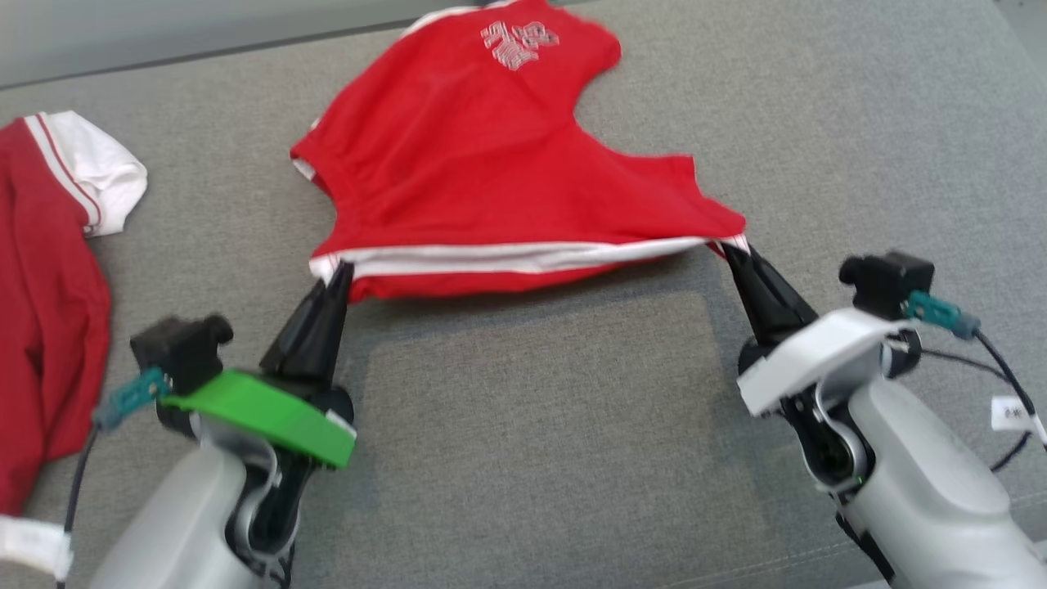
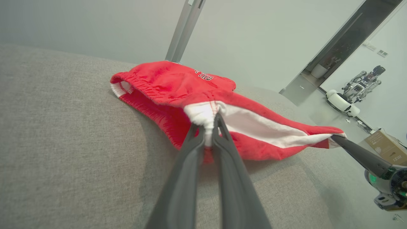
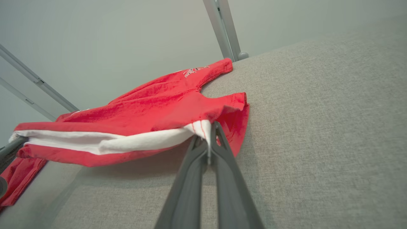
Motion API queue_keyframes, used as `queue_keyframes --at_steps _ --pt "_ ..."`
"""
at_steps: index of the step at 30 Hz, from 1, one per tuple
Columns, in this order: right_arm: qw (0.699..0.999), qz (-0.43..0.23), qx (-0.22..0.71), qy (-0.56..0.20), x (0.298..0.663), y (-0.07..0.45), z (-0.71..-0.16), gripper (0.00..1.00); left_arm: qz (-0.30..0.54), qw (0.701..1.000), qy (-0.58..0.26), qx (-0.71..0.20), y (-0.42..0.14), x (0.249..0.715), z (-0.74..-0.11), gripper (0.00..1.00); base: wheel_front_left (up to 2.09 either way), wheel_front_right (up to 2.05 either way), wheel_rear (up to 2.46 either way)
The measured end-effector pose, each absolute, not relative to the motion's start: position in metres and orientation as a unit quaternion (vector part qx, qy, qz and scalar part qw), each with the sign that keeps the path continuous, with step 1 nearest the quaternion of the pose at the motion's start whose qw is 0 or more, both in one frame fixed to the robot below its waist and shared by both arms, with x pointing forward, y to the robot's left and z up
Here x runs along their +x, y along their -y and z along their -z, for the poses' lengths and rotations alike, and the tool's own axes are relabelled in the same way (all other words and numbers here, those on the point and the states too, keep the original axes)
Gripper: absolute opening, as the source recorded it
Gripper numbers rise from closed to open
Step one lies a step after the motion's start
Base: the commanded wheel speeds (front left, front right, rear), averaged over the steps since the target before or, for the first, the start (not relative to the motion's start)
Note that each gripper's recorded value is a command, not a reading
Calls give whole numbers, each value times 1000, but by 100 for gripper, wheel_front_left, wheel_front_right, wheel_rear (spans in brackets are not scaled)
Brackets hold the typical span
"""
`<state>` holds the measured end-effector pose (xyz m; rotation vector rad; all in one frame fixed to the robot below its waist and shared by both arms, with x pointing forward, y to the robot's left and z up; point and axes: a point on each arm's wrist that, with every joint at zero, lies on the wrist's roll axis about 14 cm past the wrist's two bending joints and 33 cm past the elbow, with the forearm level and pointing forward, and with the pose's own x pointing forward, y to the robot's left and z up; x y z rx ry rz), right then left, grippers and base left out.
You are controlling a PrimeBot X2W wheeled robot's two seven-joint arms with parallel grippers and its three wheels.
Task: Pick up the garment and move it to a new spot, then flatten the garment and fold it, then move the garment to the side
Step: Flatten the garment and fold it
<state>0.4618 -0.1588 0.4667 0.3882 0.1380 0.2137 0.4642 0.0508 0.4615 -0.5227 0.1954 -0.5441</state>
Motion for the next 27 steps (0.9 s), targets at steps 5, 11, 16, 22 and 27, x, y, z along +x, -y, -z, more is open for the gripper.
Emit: queue_keyframes --at_steps 5,11,16,22,27 --pt "973 -104 195 -67 430 161 -464 0 232 927 -90 -282 -66 427 -462 0 0 0 0" --pt "970 -92 214 -66 386 165 -470 0 191 926 -80 -314 -76 381 -465 0 0 0 0" --pt "972 -88 214 -49 358 169 -493 0 173 925 -62 -332 -79 349 -477 0 0 0 0" --pt "972 -96 210 -31 331 163 -521 0 182 923 -33 -337 -74 322 -498 0 0 0 0" --pt "975 -94 200 -19 311 165 -541 0 188 923 -20 -336 -78 306 -510 0 0 0 0"
